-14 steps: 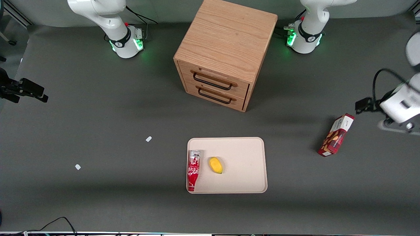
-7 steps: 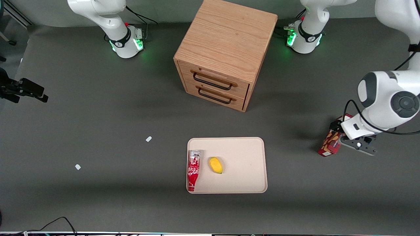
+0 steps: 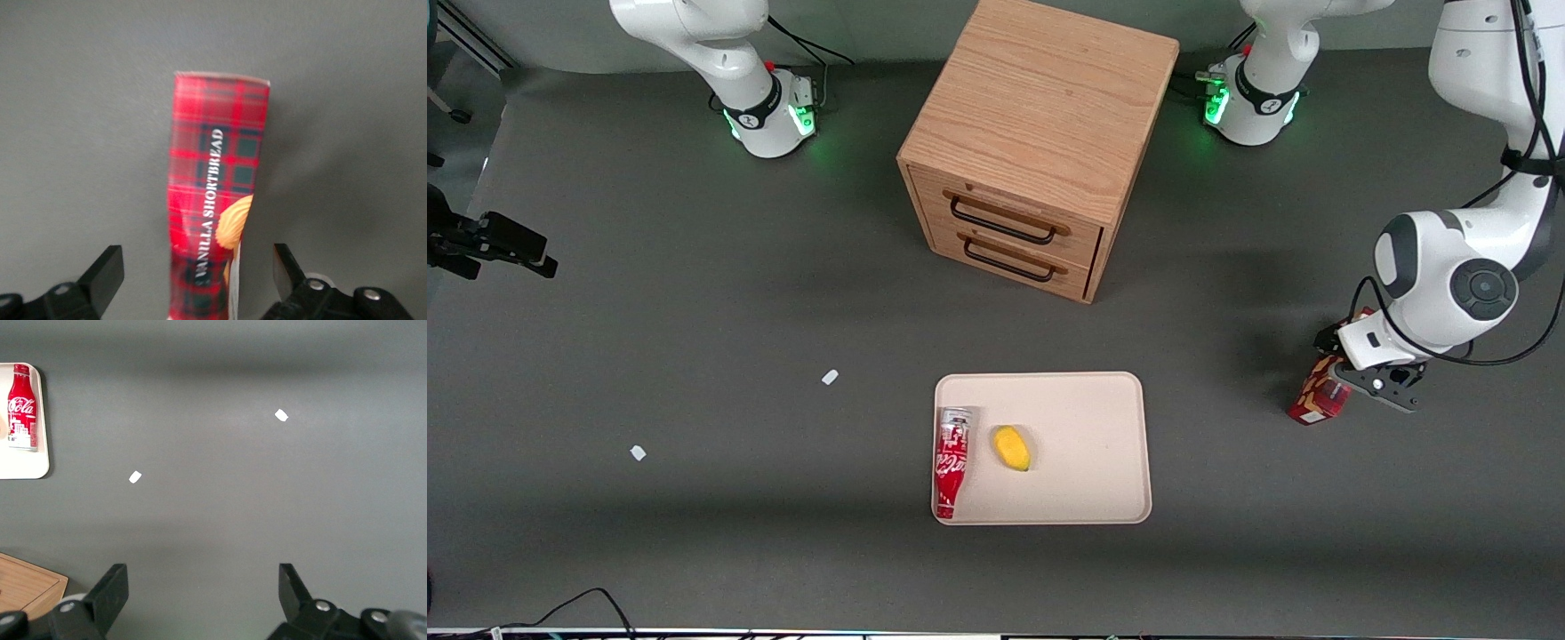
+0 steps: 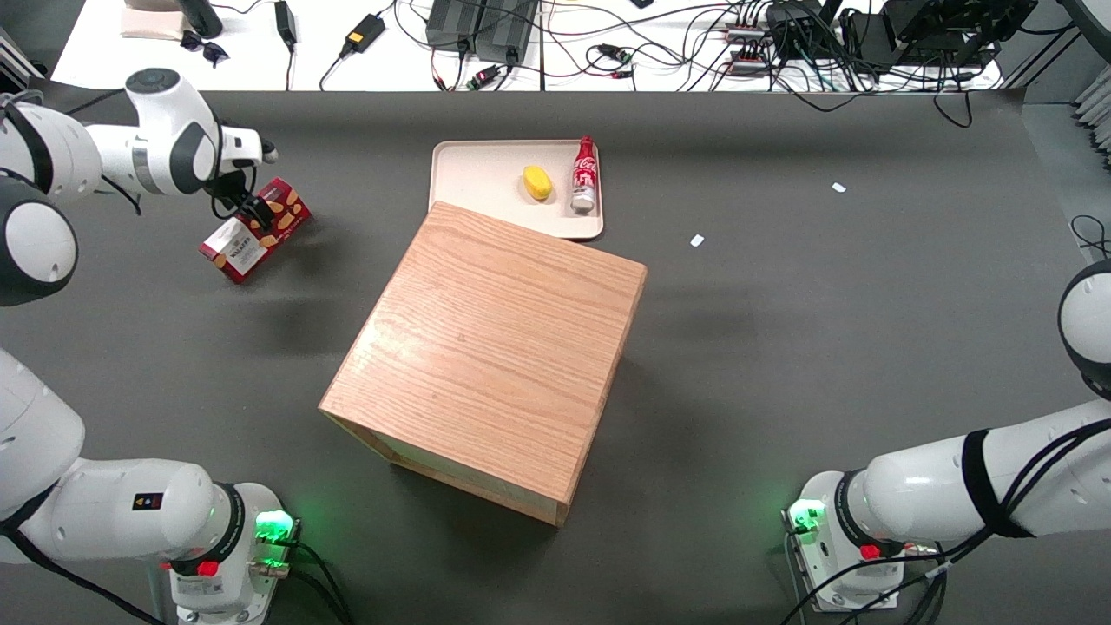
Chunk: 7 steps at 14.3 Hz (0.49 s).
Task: Place red cookie box on tray
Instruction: 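Move the open left gripper down over the red plaid cookie box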
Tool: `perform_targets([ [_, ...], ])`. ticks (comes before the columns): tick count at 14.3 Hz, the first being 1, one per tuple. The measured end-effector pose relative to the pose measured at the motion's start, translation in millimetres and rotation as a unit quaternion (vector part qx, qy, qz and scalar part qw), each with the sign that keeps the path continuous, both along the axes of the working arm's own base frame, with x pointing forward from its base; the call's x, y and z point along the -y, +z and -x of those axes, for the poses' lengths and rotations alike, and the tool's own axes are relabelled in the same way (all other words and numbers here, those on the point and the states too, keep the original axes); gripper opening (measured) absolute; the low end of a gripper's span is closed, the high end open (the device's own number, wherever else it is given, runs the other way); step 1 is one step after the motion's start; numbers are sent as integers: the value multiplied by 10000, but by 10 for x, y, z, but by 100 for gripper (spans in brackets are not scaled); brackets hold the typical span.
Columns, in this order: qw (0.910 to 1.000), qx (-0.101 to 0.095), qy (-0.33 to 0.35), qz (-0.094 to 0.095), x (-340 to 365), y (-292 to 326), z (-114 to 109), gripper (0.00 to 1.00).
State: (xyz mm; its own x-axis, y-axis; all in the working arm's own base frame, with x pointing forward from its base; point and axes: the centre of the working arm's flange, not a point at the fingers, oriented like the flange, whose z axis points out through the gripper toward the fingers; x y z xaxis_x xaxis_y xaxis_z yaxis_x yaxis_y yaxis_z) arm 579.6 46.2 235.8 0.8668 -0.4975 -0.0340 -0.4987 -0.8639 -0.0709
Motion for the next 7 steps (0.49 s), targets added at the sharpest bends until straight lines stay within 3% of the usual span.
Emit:
perform_targets([
  [1, 10000, -11, 0, 10, 7, -60, 13, 97],
  [2, 10000, -31, -4, 13, 12, -95, 16, 89],
  [7, 10000, -29, 38, 53, 23, -97, 10, 30],
])
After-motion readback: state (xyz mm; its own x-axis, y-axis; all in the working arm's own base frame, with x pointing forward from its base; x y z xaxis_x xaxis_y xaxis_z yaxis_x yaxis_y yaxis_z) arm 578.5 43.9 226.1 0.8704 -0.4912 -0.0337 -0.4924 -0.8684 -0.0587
